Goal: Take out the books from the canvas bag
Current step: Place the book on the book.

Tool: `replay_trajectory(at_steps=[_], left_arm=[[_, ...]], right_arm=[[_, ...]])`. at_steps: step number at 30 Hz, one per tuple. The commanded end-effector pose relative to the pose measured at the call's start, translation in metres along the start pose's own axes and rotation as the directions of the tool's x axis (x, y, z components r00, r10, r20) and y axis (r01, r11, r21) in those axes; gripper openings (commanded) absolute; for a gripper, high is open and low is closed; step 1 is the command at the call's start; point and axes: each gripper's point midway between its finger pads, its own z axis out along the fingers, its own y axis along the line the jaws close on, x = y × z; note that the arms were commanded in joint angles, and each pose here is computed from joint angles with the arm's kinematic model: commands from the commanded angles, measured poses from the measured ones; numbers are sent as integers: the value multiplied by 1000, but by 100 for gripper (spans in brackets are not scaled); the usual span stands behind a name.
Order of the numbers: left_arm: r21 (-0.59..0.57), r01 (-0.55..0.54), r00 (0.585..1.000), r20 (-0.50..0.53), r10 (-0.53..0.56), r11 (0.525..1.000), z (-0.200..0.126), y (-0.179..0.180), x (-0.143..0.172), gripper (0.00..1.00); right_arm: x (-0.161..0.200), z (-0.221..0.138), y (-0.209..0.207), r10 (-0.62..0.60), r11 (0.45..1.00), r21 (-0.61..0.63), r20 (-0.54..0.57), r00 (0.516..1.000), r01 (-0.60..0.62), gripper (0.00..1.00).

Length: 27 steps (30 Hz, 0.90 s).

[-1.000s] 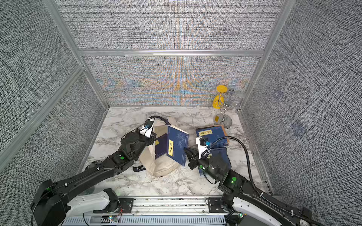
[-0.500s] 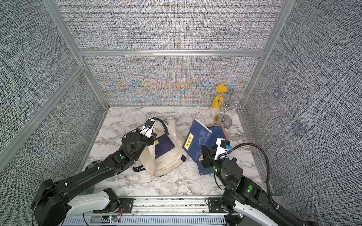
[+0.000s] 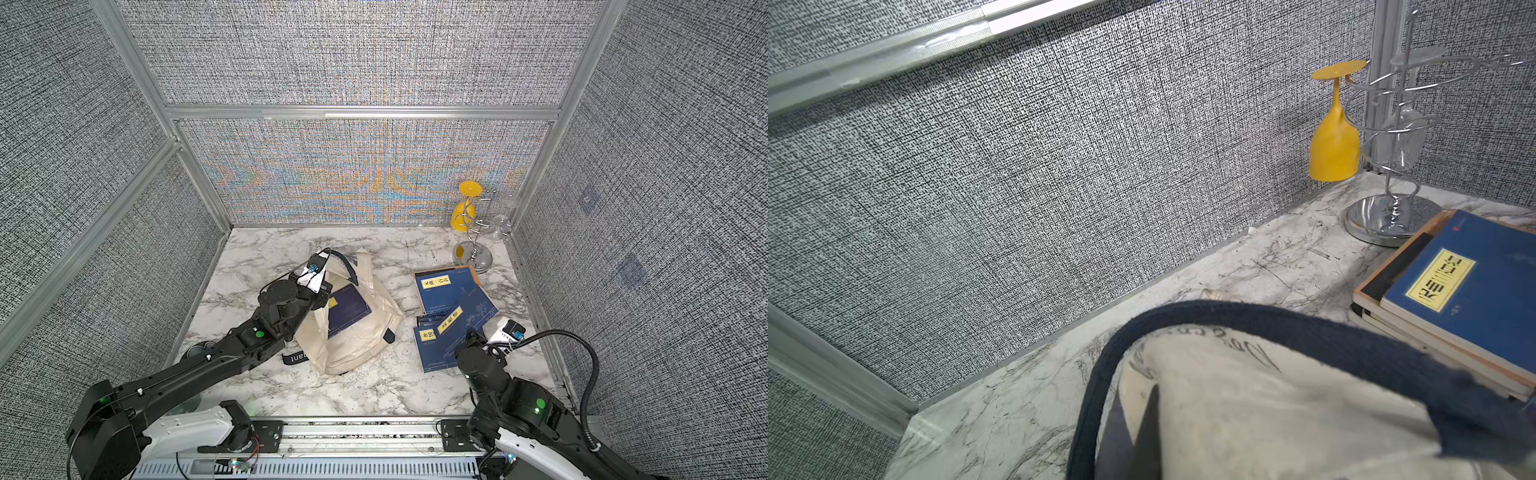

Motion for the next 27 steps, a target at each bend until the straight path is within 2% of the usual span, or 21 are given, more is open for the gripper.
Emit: replay_trajectory(at_steps=[1,6,9,13,22,27], left_arm=[[-4,18,1000,15,-18,1000,-1,3,-6,0],[0,22,1000,18,-22,1000,-1,2,-7,0],[2,22,1000,16,-22,1000,-2,2,-7,0],[3,23,1000,20,-23,1000,-2,2,-9,0],[13,22,1000,13,-22,1000,-1,0,-7,0],[13,21,1000,14,-21,1000,-1,0,-7,0]], right_arm=[[3,3,-18,104,990,96,17,994,-105,0],[28,14,-15,195,977,93,-36,980,-191,0],[49,22,-31,294,949,131,-51,954,-286,0],[63,28,-44,354,924,172,-47,934,-341,0],[100,43,-43,410,894,242,-104,906,-377,0],[98,40,-48,403,886,286,-87,911,-365,0]])
